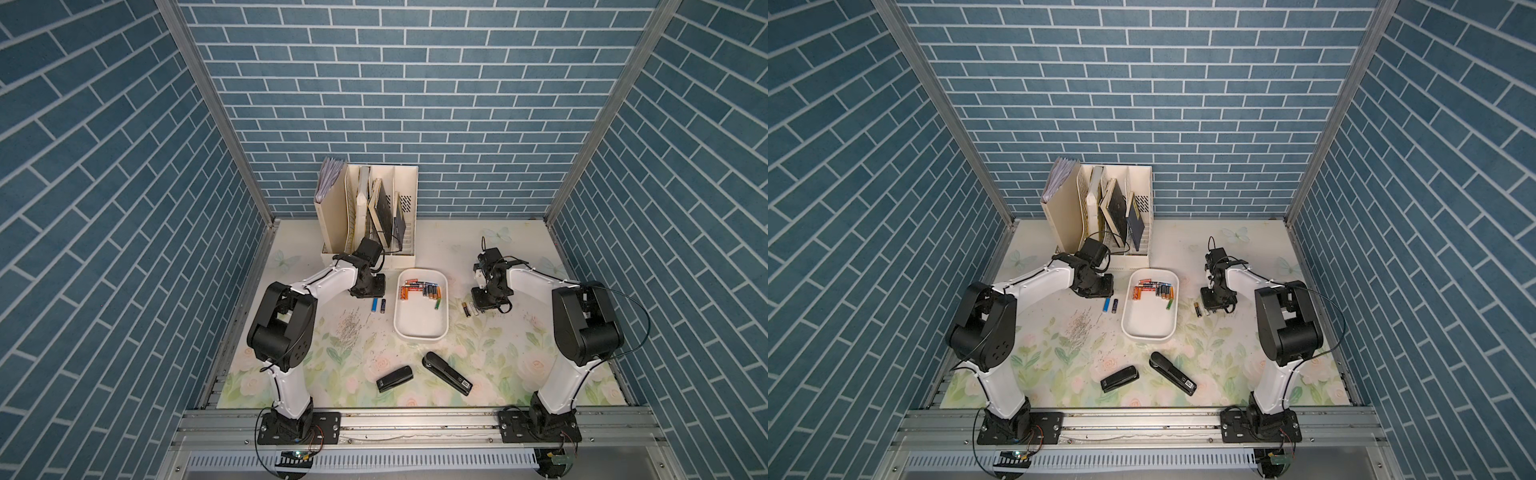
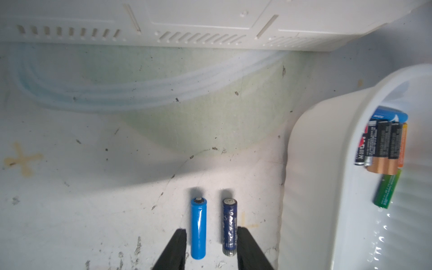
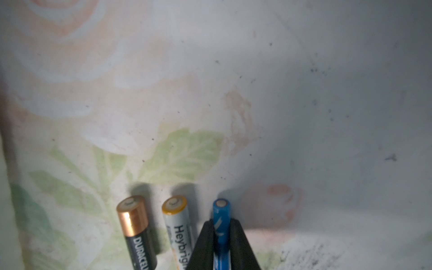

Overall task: Take the batteries out of the storage box
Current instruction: Place the battery at the center of the board.

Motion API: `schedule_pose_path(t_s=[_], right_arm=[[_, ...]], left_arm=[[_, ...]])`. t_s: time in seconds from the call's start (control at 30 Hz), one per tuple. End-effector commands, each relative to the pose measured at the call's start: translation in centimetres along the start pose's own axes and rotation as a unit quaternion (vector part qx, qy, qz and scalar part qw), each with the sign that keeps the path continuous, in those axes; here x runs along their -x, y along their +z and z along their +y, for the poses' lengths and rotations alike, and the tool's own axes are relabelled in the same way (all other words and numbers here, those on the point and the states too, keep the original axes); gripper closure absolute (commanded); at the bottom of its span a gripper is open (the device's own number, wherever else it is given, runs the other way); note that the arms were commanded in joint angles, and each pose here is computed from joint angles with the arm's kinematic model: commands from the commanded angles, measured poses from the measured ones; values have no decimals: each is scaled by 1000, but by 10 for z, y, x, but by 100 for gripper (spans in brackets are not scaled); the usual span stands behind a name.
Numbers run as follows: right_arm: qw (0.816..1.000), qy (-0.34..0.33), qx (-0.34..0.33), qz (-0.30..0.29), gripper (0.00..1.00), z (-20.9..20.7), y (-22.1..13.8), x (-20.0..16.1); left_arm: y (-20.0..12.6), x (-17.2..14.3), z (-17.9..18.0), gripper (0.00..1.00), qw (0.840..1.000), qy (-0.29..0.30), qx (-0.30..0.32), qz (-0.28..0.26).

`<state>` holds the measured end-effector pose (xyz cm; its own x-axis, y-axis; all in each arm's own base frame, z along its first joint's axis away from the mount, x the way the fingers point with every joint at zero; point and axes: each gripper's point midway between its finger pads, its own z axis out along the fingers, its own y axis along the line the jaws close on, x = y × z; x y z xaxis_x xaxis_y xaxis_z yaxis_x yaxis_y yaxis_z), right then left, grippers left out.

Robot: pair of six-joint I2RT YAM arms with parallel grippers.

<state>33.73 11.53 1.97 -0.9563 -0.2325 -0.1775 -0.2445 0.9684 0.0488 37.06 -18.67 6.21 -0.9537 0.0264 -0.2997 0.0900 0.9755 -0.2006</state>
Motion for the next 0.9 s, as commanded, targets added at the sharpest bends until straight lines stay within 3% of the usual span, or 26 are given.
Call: schedule_pose_path(t_s=[0.0,0.87], right_arm=[[1000,-10,-10,14,83,-6,7,-7],[1000,-6,-3,-22,75,-1,-24,20]], left_arm=[[1,-3,1,59,1000,-1,6,10],[-19,15,-2,55,1000,7,21,-6]])
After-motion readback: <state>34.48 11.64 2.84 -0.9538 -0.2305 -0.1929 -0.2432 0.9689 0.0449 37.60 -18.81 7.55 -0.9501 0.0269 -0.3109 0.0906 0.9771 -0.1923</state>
